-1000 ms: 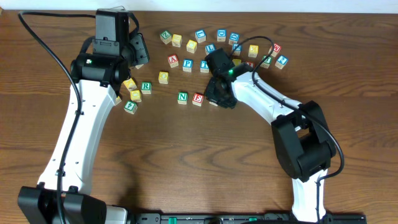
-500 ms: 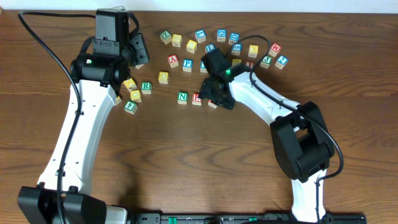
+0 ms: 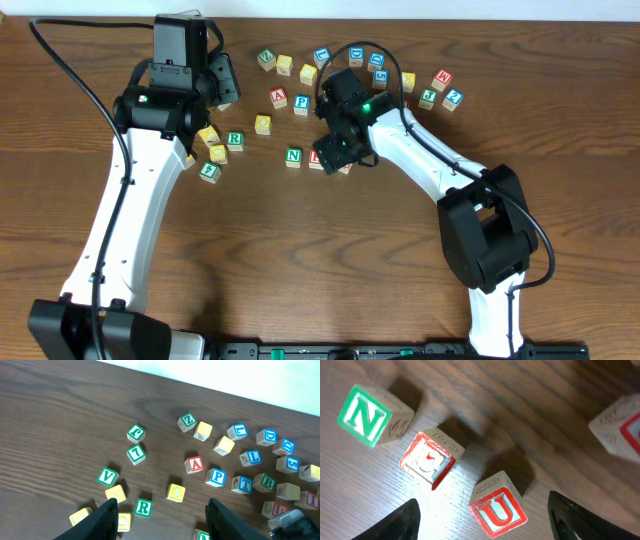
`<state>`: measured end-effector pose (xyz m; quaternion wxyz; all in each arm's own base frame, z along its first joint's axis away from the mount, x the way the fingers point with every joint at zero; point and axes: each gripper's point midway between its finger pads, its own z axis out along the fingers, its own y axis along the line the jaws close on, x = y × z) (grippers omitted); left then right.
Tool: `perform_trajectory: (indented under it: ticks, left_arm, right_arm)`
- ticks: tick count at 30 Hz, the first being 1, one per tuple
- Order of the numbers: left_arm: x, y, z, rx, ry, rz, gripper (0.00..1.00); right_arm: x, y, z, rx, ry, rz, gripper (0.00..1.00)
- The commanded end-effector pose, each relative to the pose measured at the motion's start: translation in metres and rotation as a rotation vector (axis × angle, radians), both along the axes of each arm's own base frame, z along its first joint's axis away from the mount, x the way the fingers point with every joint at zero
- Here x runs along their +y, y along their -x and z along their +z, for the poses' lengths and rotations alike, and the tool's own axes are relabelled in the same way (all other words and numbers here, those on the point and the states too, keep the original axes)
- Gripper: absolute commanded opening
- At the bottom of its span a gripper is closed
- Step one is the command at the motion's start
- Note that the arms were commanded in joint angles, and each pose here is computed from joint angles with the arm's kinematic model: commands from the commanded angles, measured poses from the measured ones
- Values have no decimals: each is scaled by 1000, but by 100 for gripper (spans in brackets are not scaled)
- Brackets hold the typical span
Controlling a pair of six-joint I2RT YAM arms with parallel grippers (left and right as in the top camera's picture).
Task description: Spell out NEURIPS
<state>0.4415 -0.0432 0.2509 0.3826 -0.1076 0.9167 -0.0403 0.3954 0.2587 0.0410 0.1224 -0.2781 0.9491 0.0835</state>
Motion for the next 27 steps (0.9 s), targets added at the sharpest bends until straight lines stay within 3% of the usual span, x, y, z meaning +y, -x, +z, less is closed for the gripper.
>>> perform_trajectory:
  ticks: [1,15,27]
  left_arm:
    - [5,0,-3,9,-14,11,56]
    - [5,1,-4,12,-14,11,55]
    - [5,1,-5,14,-14,11,56]
  right_arm:
    - [-1,-1,-11,-8,36,118,72]
    - [-12,-4,-27,20,76,18,37]
    - [-24,-10,-28,119,-13,-495,34]
